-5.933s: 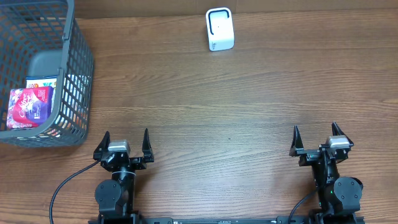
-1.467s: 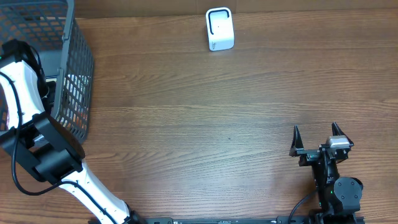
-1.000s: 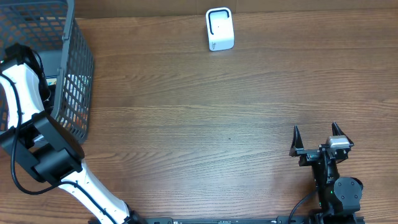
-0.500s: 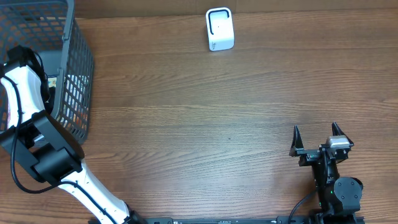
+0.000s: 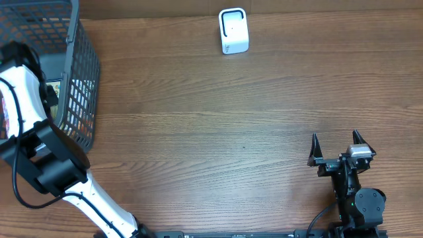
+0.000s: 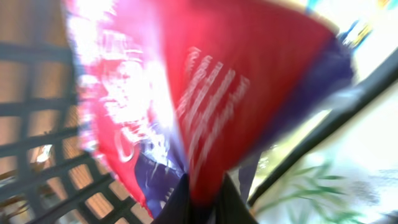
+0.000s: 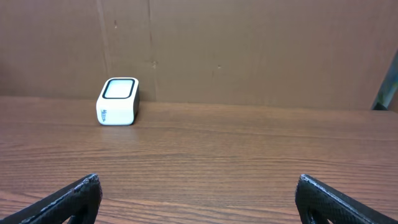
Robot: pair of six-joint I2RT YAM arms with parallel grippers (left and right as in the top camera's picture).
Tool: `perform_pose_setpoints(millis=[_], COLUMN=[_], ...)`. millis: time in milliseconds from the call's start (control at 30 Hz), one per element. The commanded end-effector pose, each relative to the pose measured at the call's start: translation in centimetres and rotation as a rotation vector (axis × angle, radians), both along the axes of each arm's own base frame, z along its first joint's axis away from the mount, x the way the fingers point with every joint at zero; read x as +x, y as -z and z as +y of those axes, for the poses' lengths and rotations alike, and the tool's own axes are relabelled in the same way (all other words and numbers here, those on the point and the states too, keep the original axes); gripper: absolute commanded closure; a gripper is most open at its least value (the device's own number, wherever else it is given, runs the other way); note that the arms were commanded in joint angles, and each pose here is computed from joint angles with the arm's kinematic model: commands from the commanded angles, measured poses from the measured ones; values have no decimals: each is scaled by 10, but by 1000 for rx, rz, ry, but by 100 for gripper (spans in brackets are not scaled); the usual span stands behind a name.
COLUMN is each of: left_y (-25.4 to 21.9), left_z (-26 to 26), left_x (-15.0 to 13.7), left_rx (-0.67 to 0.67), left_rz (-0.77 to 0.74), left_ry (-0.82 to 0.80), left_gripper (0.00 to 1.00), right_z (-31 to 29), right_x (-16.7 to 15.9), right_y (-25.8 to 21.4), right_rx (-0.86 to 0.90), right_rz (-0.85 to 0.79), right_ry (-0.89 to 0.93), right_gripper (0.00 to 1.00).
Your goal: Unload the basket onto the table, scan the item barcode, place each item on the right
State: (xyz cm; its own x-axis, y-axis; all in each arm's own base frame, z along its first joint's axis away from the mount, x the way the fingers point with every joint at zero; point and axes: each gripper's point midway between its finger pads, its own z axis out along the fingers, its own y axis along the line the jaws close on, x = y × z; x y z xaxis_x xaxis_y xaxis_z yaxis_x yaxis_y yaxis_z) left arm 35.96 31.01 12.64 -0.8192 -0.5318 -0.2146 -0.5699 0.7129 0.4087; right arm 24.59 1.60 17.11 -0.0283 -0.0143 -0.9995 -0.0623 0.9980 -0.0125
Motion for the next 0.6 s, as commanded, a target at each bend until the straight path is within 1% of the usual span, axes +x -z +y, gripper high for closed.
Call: perform_pose_setpoints(millis=[0,167,267,333,400,433,467,500,533,567], left_y=[-106,-200,-246,-268,-274,-272,-266,-256,-246,-235], left_z=[-4,-35,-59,-70,-70,-67,-64,-61,-59,-56], left_x=[21,34,37,34,27,24,20,17,15,13], left_rx=[64,37,5,3,30,42,48,48,44,40], left_rz=[-329,-631,-788,-852,-852,-835,-804,-767,-731,-694], left_ry=[-35,71,157,195,185,169,153,139,126,111], left_gripper=[96,96,96,96,96,85,52,27,22,19], right_z=[0,0,0,0,0,0,0,0,0,0], right_x=[0,0,0,0,0,0,0,0,0,0], right_y=[1,1,1,1,1,1,1,1,1,1], right_rx=[4,4,4,4,4,4,4,4,4,4], right_rz=[-5,-5,-5,-5,-5,-5,-5,-5,-5,-5], right_ry=[0,0,0,0,0,0,0,0,0,0], right_gripper=[0,0,0,0,0,0,0,0,0,0])
